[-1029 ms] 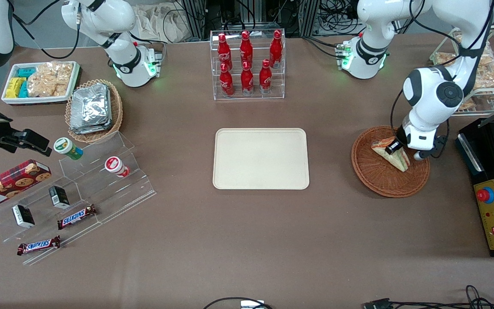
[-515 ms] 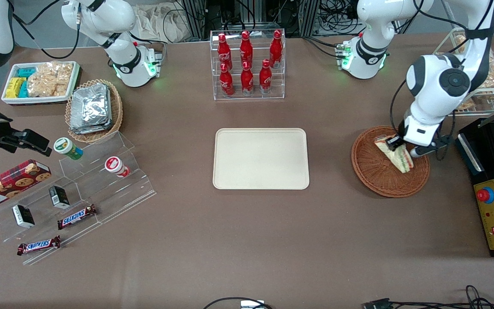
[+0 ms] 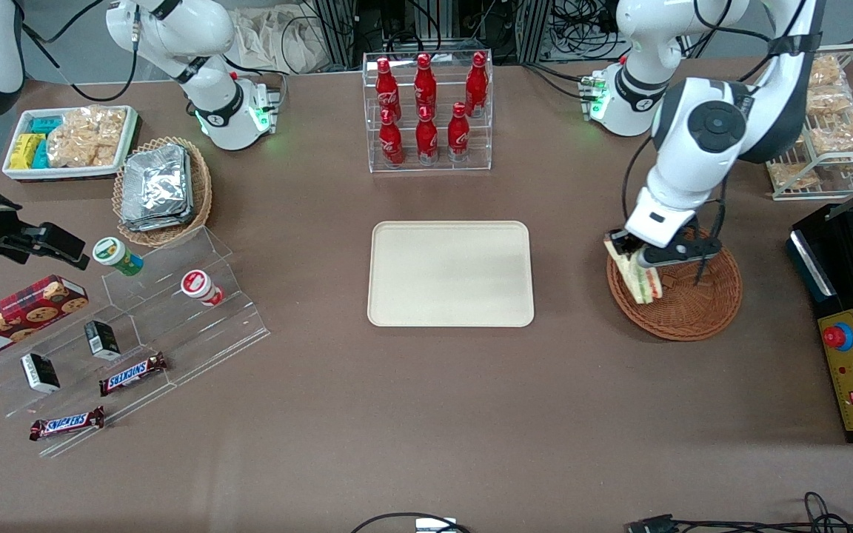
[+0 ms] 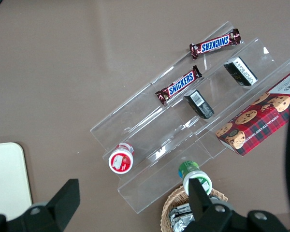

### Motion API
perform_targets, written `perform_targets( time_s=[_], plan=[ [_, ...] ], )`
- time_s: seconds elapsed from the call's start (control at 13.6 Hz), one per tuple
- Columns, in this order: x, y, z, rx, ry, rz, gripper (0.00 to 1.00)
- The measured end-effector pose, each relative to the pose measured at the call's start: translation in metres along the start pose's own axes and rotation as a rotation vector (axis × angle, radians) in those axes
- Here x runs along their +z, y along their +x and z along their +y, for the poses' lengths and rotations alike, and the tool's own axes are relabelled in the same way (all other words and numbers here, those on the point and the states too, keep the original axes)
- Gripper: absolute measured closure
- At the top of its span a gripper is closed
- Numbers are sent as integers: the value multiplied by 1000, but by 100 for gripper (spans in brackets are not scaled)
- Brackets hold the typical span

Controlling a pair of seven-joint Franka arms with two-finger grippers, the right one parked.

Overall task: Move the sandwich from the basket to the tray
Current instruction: 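Lift the sandwich out of the basket with the left gripper, then carry the sandwich over the cream tray with the left gripper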

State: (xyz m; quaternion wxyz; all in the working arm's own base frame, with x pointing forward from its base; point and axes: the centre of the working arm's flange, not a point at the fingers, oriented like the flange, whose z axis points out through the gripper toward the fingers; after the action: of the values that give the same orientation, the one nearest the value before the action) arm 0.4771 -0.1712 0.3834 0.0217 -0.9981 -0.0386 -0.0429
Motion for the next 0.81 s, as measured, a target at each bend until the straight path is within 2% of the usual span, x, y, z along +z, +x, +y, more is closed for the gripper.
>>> perform_targets(
  time_s=[0.51, 0.81],
  plan=[
    [-1, -23, 96, 189, -49, -8, 84],
    [15, -32, 139, 319, -20, -2, 84]
  ],
)
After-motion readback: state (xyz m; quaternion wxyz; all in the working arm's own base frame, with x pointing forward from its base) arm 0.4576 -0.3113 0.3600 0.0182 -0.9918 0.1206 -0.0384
